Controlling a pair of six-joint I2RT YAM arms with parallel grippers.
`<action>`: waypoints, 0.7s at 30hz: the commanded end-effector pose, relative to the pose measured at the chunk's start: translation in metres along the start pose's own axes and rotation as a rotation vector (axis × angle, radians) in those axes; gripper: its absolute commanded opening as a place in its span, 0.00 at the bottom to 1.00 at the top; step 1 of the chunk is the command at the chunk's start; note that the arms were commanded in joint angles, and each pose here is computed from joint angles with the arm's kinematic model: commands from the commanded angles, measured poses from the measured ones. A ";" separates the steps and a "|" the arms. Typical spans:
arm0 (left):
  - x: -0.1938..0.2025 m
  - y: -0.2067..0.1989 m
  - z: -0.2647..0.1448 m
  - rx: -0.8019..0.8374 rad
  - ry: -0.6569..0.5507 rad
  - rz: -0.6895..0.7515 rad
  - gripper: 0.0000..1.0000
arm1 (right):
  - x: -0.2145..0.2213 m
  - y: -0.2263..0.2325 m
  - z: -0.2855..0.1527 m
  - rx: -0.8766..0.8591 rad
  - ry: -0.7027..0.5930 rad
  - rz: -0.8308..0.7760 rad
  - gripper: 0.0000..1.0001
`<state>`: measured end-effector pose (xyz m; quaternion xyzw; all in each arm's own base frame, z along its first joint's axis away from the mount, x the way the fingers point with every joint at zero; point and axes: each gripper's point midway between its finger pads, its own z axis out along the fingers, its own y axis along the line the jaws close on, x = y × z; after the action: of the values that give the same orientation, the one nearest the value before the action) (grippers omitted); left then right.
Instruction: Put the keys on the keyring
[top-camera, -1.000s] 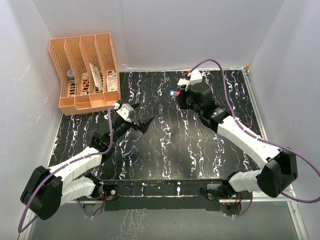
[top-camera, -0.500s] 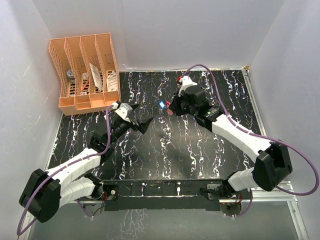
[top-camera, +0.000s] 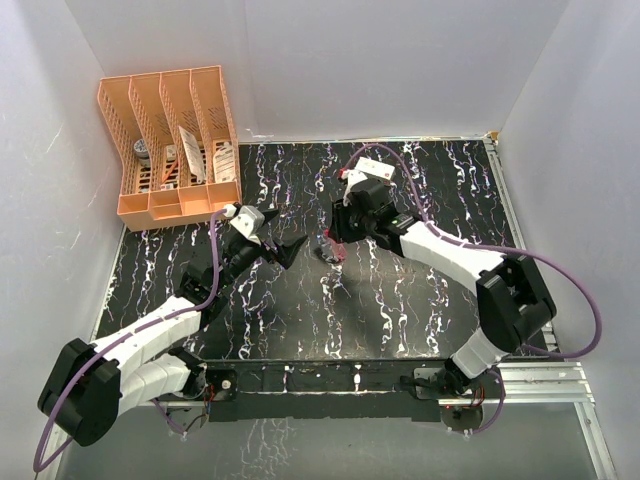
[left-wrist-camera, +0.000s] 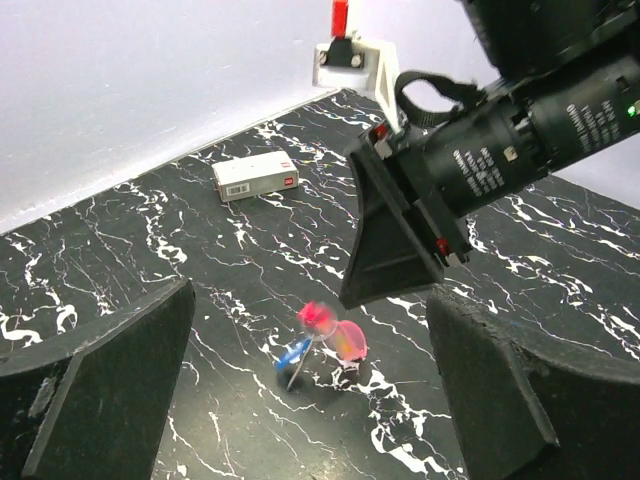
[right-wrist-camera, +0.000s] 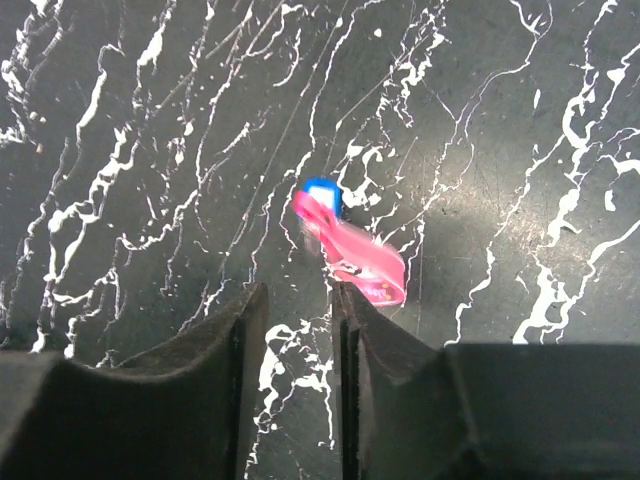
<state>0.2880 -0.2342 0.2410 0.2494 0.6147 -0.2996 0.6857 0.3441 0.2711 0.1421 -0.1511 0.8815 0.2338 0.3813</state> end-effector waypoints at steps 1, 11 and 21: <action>-0.014 -0.004 -0.001 0.013 -0.037 -0.004 0.99 | -0.059 0.021 -0.008 -0.050 -0.176 -0.005 0.35; -0.014 0.009 -0.005 -0.082 -0.009 -0.066 0.99 | -0.084 0.018 -0.061 -0.015 -0.349 0.007 0.54; -0.022 0.024 -0.002 -0.235 0.021 -0.347 0.99 | -0.089 0.007 -0.099 0.038 -0.461 0.040 0.80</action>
<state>0.2986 -0.2168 0.2317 0.1307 0.6906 -0.3048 0.6428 0.3346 0.2373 0.2506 -0.0890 0.7948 0.2568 0.5427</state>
